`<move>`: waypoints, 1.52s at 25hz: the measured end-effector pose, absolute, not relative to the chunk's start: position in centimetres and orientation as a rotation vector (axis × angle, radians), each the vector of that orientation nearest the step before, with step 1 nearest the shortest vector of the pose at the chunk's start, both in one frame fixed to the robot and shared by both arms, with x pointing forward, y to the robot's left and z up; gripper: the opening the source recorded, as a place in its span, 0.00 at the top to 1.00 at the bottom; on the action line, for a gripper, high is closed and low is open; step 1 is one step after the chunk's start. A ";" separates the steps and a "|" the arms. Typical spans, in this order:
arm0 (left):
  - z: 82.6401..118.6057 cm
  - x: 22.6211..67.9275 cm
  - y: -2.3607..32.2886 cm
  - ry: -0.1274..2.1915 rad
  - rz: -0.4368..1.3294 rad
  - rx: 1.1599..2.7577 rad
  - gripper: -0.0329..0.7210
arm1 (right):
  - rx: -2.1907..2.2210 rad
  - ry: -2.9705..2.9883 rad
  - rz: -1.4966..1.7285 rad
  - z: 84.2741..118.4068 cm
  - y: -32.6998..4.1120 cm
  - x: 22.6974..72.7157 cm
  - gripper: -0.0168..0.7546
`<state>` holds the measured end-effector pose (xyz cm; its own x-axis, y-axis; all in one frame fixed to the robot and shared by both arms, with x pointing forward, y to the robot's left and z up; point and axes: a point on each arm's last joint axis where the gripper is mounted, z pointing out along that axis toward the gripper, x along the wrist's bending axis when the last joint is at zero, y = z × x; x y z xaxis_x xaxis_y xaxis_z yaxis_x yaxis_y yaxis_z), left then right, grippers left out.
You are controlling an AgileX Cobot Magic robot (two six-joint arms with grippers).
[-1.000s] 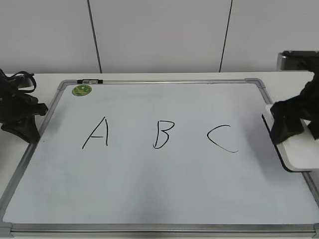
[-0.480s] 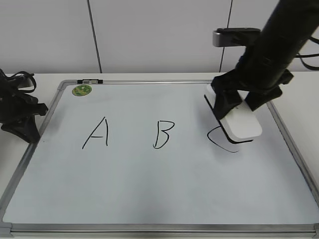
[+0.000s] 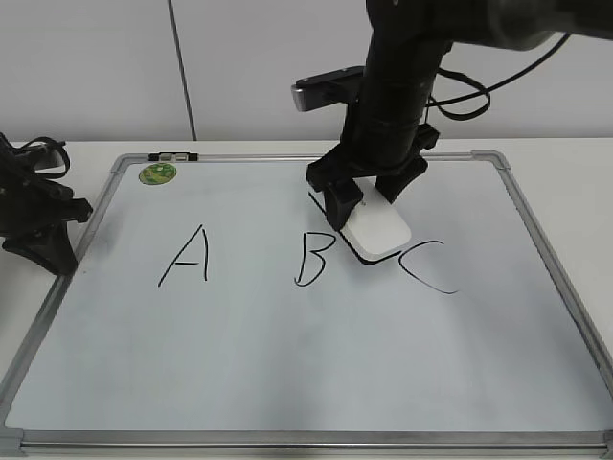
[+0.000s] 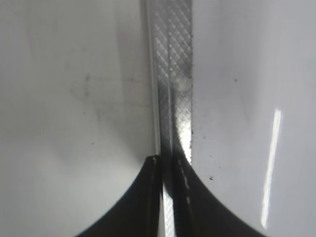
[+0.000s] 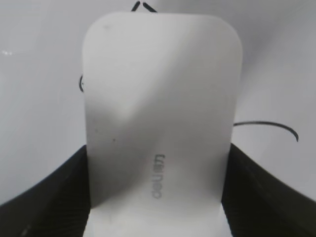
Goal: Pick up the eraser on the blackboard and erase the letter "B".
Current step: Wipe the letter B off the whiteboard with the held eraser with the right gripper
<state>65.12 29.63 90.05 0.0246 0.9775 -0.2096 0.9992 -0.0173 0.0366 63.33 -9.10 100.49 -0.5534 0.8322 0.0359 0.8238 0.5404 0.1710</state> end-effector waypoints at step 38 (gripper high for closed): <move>90.1 65.1 29.6 2.072 -0.195 2.118 0.94 | 1.365 2.678 0.061 93.0 -5.3 67.0 0.26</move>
<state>65.12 29.61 90.13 0.0245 0.9768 -0.2128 0.9993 -0.0182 0.0313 67.00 -5.26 92.98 -0.5803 0.8080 -0.1018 0.8026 0.5886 0.0970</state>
